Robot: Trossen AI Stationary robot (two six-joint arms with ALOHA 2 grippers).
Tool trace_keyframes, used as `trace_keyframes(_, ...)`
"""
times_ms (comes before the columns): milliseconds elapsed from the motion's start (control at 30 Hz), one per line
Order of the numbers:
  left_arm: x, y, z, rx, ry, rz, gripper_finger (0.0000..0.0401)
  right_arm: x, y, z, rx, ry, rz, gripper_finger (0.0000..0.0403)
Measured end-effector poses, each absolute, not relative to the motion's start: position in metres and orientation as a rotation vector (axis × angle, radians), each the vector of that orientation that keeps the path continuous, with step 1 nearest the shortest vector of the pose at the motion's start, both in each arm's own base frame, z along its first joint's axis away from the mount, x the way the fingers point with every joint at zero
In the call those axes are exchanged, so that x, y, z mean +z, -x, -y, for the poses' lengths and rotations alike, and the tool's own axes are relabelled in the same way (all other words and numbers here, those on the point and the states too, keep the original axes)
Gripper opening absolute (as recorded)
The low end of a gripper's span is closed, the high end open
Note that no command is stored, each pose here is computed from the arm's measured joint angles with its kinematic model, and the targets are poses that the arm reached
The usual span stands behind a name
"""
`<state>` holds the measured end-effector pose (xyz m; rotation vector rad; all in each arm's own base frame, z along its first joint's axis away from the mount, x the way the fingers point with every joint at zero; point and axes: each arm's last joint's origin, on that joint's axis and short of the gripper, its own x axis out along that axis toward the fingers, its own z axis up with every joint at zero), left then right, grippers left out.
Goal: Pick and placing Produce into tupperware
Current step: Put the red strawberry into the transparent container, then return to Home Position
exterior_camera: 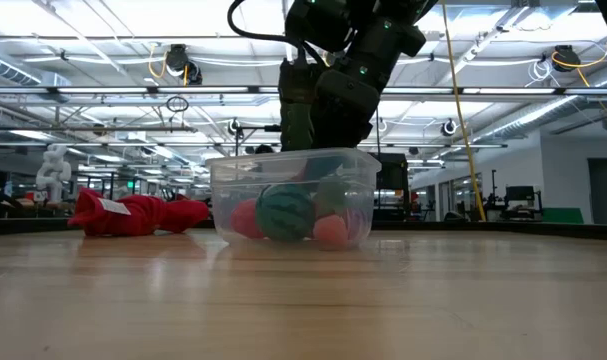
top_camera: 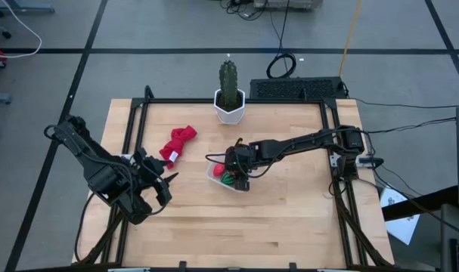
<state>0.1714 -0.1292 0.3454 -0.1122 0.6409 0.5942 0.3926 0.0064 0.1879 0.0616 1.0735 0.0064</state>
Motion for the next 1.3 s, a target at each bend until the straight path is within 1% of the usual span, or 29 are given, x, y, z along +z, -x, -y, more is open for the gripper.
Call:
trace_keyframes(900,0.345,-0.171,0.129,0.590,0.106,-0.647,0.0209,0.189,-0.391,-0.007,0.010,-0.061,-1.090,0.0149)
trace_keyframes(1100,0.345,-0.171,0.129,0.590,0.106,-0.647,0.0209,0.195,-0.391,-0.007,0.011,-0.059,-1.075,0.0172)
trace_keyframes(1300,0.345,-0.171,0.129,0.590,0.105,-0.647,0.0209,0.213,-0.387,-0.007,0.007,-0.068,-1.019,0.0202)
